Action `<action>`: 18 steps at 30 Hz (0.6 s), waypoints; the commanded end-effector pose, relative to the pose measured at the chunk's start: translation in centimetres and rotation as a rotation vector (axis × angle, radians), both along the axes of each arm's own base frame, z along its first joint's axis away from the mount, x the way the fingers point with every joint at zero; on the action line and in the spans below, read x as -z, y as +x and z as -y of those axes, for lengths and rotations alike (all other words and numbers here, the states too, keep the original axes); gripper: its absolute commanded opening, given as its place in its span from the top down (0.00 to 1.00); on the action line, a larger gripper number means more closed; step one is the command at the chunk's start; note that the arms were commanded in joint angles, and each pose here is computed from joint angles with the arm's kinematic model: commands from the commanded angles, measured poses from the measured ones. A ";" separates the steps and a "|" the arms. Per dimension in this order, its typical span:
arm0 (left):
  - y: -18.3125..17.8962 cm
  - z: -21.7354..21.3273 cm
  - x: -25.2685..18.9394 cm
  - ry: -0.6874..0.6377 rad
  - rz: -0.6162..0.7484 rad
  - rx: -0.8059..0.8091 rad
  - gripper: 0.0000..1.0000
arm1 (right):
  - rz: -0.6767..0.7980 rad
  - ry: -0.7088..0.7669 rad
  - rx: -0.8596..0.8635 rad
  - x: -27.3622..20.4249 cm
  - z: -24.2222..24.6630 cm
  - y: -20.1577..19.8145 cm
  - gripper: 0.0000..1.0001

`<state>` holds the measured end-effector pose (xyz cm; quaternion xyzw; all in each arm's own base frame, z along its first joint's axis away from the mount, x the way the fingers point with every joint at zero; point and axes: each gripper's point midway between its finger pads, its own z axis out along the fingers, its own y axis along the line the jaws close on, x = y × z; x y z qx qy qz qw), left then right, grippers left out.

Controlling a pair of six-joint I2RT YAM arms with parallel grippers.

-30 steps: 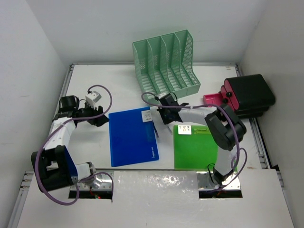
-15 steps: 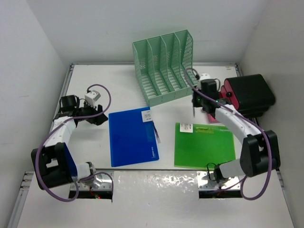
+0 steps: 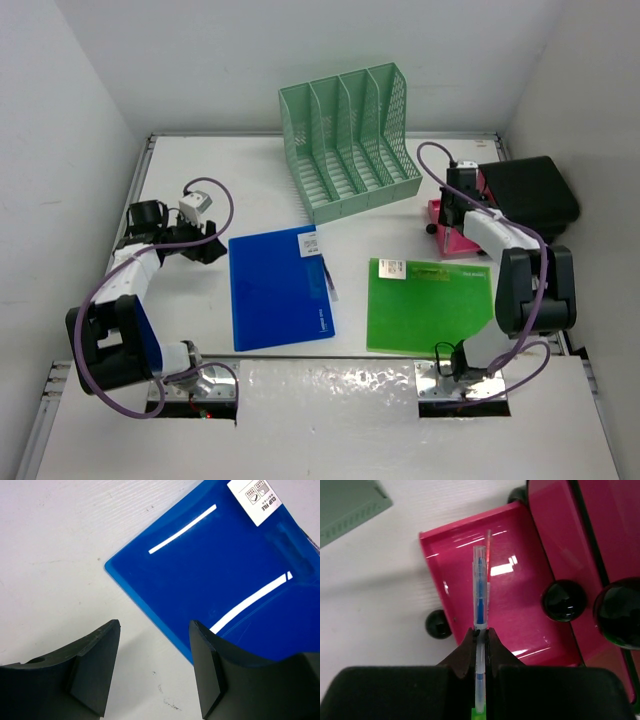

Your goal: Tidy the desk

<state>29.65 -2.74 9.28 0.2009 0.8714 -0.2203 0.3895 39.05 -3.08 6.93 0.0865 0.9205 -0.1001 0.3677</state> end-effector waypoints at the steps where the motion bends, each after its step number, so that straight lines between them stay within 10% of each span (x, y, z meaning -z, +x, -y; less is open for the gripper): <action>1: 0.4 0.1 -0.4 -0.002 0.030 0.006 0.45 | 0.111 -0.040 0.085 -2.7 2.1 2.9 1.00; 18: 0.6 -0.1 -0.1 0.006 0.025 -0.005 0.45 | 0.018 -0.011 0.152 1.1 4.4 3.4 1.00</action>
